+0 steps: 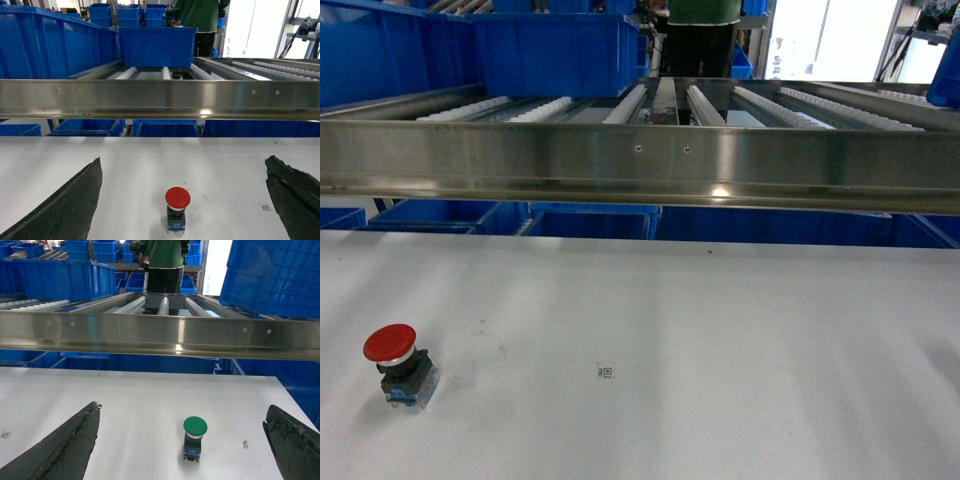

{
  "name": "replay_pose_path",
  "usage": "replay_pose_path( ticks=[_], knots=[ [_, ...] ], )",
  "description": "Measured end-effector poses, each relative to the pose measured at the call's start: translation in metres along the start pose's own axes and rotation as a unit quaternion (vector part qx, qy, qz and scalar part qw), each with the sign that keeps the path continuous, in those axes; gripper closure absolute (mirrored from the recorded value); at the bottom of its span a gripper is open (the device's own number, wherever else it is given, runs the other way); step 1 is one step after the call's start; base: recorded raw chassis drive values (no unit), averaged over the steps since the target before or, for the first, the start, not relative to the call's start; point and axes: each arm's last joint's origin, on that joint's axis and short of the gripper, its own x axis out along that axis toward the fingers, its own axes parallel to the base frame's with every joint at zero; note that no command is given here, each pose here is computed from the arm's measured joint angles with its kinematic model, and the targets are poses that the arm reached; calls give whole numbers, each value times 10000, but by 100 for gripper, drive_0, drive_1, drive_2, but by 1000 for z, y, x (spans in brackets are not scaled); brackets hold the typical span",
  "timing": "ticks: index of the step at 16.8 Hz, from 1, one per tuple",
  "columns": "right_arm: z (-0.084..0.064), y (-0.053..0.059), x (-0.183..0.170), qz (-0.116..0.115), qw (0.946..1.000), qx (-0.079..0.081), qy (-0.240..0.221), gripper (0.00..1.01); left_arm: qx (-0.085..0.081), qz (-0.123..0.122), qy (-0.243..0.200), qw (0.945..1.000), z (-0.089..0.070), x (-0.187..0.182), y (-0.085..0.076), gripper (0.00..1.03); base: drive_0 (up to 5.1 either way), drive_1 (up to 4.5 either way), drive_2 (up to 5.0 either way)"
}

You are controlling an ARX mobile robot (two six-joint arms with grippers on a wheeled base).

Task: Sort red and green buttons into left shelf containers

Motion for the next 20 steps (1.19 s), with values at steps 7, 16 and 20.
replay_pose_path(
  ticks=[7, 16, 20],
  knots=[
    [0, 0, 0, 0, 10000, 0, 0, 3, 0, -2, 0, 10000, 0, 0, 0, 5, 0, 0, 0],
    [0, 0, 0, 0, 10000, 0, 0, 3, 0, 0, 0, 10000, 0, 0, 0, 5, 0, 0, 0],
    [6, 5, 4, 54, 9997, -30, -252, 3, 8, -30, -126, 9999, 3, 1, 1, 5, 0, 0, 0]
  ],
)
